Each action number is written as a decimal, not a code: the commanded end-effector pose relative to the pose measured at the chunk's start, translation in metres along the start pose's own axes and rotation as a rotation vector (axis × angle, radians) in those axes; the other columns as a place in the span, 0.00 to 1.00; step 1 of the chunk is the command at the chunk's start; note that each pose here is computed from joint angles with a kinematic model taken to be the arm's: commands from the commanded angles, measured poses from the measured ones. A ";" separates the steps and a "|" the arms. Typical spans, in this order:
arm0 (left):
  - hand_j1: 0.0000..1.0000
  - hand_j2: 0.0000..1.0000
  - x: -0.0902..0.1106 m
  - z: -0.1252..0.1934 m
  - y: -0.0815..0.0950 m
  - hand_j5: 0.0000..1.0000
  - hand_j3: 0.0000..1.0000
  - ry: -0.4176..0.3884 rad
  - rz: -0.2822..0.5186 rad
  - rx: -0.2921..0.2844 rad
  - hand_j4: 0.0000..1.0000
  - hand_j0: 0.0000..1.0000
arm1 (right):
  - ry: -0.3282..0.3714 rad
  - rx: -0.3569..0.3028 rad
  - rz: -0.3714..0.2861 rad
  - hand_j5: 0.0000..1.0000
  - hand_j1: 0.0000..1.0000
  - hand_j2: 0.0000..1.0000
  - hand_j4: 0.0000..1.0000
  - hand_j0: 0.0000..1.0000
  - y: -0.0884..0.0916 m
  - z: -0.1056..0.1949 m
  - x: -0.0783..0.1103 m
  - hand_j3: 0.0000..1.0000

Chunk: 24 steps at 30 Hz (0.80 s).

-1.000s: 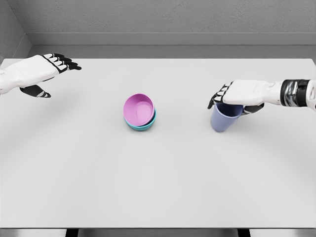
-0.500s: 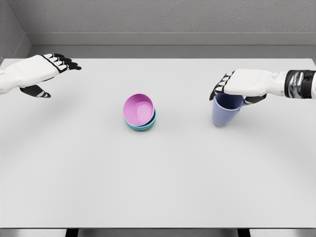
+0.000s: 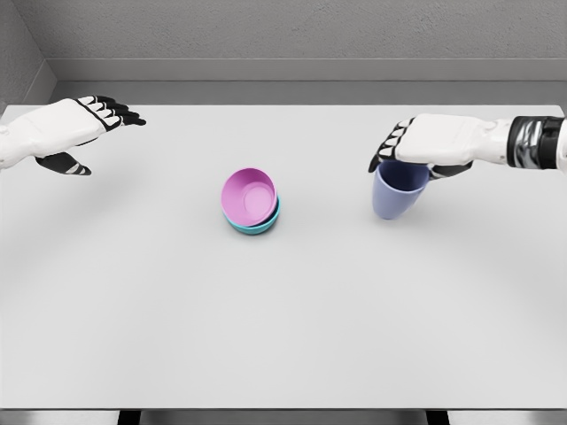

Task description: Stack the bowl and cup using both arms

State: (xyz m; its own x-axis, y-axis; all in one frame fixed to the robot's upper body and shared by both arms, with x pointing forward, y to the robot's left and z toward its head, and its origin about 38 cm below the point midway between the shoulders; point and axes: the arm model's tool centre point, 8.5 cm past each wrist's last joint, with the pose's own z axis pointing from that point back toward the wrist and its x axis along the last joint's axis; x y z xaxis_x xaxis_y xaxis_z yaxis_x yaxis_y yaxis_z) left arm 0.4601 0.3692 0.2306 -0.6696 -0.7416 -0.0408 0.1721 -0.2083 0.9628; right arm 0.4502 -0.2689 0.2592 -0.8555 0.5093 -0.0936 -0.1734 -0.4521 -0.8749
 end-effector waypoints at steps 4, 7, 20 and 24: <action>1.00 1.00 -0.001 0.001 0.001 1.00 1.00 0.002 0.004 0.004 1.00 1.00 | -0.009 -0.054 0.033 0.72 0.72 0.72 0.72 0.72 -0.020 0.005 0.007 0.72; 1.00 1.00 -0.001 0.002 0.001 1.00 1.00 0.004 0.004 0.003 1.00 1.00 | -0.034 -0.076 0.048 0.72 0.72 0.72 0.72 0.72 -0.027 -0.001 0.015 0.72; 1.00 1.00 -0.002 0.003 0.002 1.00 1.00 0.007 0.002 0.003 1.00 1.00 | -0.100 -0.126 0.104 0.73 0.73 0.73 0.73 0.73 -0.047 -0.012 0.040 0.73; 1.00 1.00 -0.003 0.003 0.001 1.00 1.00 0.008 0.003 0.002 1.00 1.00 | -0.123 -0.147 0.129 0.73 0.73 0.73 0.73 0.73 -0.056 -0.015 0.049 0.73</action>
State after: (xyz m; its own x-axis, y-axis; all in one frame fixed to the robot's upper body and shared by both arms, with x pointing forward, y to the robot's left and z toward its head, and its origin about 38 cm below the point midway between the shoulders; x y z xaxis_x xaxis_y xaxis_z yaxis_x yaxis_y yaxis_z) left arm 0.4596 0.3726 0.2320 -0.6651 -0.7455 -0.0443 0.1724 -0.2110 0.9622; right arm 0.4289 -0.2134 0.2950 -0.9152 0.3708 -0.1581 -0.0041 -0.4008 -0.9161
